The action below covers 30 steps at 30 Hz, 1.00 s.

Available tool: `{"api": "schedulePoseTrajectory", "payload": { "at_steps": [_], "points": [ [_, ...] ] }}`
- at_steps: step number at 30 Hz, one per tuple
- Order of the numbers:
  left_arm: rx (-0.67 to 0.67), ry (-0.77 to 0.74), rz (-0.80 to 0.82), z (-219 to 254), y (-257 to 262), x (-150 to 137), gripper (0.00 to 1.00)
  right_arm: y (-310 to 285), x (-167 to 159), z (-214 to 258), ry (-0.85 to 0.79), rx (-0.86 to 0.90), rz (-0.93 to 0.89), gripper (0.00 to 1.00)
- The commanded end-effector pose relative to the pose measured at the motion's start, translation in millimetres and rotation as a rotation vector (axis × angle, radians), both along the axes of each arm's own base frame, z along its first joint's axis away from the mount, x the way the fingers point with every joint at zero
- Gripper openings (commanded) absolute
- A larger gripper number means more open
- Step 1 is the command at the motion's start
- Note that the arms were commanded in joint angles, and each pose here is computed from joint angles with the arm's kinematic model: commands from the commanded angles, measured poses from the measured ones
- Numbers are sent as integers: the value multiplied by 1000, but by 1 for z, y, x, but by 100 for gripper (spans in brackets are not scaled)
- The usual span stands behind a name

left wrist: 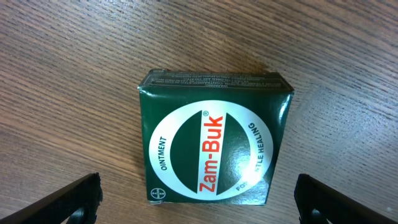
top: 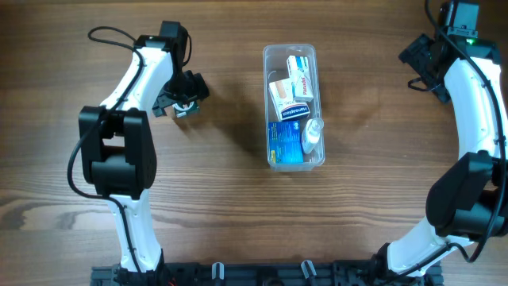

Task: Pack container
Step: 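Lower left gripper onto the green Zam-Buk box and grasp it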

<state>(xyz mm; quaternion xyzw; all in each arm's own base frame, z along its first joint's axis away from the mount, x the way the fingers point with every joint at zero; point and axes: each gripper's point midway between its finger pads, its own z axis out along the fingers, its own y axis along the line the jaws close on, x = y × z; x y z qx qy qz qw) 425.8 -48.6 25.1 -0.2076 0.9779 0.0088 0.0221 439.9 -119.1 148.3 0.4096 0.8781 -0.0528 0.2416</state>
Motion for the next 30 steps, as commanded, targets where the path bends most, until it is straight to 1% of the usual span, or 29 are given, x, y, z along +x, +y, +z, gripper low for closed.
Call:
{"api": "schedulePoseTrajectory", "payload": {
  "at_steps": [1,8,18,30],
  "points": [
    [-8,1,7,-6,-1,1,100,-3,0,-6,14,-7,-21,100],
    [-9,-8,0,-7,-1,4,100,-3,0,-6,14,-7,-21,100],
    [-3,38,-1,-22,-1,-3,100,-3,0,-6,14,-7,-21,100],
    [-6,16,-1,-22,-2,2,100,-3,0,-6,14,-7,-21,100]
  ]
}}
